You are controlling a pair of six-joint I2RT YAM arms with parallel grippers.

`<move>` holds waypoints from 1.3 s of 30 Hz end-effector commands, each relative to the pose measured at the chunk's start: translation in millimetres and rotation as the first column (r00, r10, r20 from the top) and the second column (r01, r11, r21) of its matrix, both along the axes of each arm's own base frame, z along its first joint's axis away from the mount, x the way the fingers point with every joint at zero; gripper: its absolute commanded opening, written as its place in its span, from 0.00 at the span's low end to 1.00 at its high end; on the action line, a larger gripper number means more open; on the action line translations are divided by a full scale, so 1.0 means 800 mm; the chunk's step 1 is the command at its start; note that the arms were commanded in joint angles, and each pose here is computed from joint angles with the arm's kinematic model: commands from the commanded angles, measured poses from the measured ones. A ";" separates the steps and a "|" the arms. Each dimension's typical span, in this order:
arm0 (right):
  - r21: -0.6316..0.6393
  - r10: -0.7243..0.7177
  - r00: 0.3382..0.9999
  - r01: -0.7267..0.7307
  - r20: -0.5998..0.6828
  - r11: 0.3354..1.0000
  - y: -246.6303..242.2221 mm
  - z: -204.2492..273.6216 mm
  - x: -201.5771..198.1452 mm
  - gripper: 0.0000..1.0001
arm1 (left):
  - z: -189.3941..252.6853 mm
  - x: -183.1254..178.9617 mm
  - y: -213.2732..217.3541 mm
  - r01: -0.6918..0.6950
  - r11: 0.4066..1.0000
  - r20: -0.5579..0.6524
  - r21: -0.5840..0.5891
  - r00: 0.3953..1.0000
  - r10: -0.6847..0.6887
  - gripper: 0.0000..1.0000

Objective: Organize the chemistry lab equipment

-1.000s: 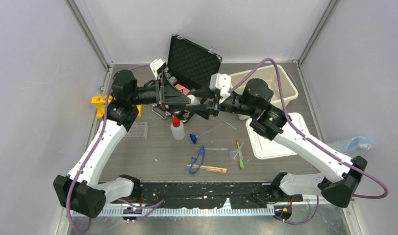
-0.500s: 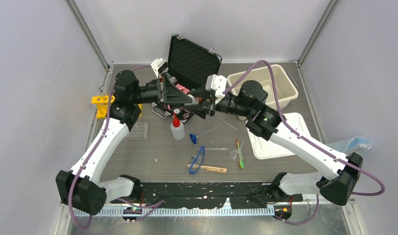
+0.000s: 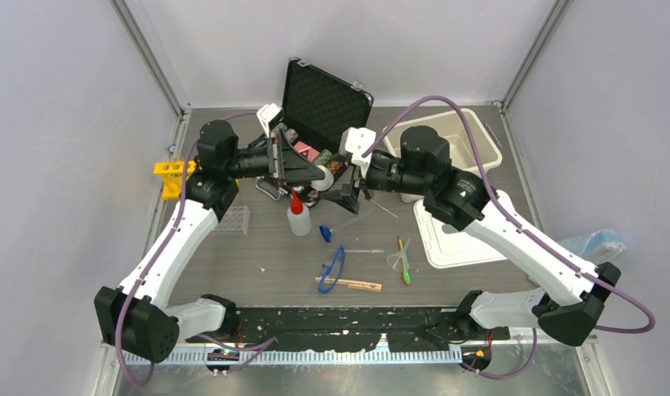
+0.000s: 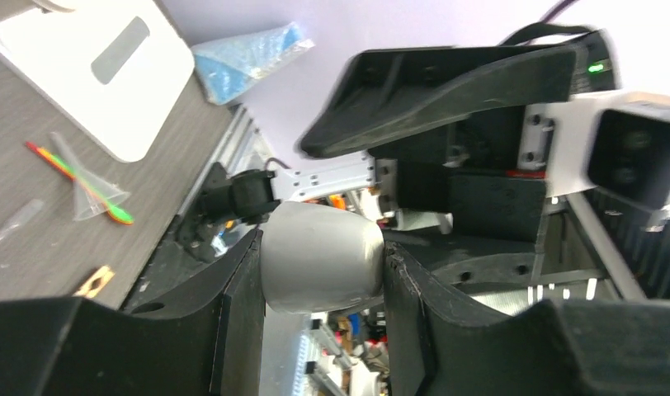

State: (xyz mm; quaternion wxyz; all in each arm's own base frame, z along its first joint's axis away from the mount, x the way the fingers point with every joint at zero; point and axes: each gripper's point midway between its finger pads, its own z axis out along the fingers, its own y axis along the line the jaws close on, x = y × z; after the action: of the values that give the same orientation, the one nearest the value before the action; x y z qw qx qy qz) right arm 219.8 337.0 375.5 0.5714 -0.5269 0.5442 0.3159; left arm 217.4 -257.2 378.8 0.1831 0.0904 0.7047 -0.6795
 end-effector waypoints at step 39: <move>-0.280 0.102 0.991 -0.122 -0.086 0.952 0.023 -0.021 0.000 0.67 | -0.030 -0.003 -0.006 -0.033 0.990 0.055 0.140 0.998 0.026 0.00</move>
State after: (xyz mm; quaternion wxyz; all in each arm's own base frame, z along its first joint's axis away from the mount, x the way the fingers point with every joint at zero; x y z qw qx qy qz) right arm 217.7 345.7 340.8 0.4270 -0.6286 0.5899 0.2732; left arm 214.7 -260.2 338.7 0.1869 0.0924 0.7578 -0.6182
